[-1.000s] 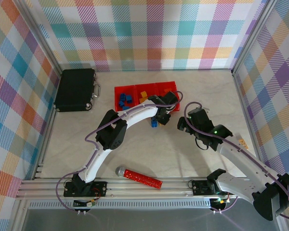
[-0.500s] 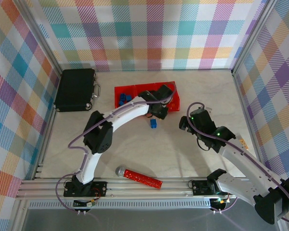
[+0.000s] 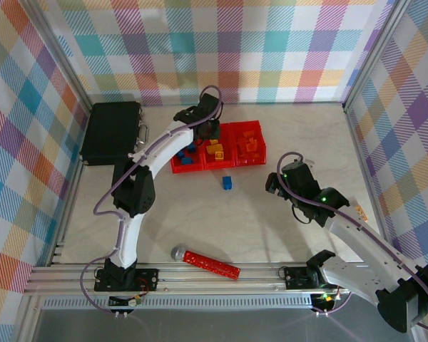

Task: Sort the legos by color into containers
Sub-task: Place the lego in the container.

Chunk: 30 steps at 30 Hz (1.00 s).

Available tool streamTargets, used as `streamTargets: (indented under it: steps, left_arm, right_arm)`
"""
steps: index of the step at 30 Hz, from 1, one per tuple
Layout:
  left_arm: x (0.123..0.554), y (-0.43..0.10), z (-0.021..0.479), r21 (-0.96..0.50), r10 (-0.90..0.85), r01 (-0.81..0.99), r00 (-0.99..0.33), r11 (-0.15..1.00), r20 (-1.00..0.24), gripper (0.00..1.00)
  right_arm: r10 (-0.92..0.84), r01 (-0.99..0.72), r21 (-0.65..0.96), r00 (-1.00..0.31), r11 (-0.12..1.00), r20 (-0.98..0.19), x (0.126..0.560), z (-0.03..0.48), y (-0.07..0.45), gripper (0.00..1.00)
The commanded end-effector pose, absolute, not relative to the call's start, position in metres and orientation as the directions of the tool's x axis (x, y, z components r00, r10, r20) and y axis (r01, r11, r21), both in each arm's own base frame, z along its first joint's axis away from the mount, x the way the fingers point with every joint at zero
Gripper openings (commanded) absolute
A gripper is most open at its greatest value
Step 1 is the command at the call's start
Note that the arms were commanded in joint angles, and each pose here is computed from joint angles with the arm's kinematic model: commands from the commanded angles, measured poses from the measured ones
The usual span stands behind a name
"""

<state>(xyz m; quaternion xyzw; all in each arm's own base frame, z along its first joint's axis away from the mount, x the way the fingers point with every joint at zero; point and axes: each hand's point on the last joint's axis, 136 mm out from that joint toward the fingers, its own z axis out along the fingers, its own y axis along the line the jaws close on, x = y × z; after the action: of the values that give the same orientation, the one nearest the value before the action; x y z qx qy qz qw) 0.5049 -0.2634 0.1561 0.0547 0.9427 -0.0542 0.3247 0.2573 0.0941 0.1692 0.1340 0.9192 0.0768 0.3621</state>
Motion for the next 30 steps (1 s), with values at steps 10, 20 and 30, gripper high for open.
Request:
streamTargets:
  steps: [10, 20, 30]
  left_arm:
    - [0.513, -0.287, 0.13, -0.23, -0.001, 0.154, -0.829, 0.961, -0.56, 0.17]
    - [0.5, -0.287, 0.155, -0.216, 0.036, 0.204, -0.802, 0.955, -0.597, 0.65]
    - [0.439, -0.284, 0.186, -0.168, 0.076, 0.231, -0.774, 0.958, -0.629, 0.76]
  right_arm:
    - [0.298, 0.202, 0.221, -0.702, 0.954, -0.647, 0.252, 0.165, 0.086, 0.99]
    - [0.301, 0.201, 0.226, -0.704, 0.953, -0.643, 0.253, 0.164, 0.088, 0.99]
    - [0.306, 0.203, 0.232, -0.706, 0.951, -0.639, 0.252, 0.162, 0.089, 0.99]
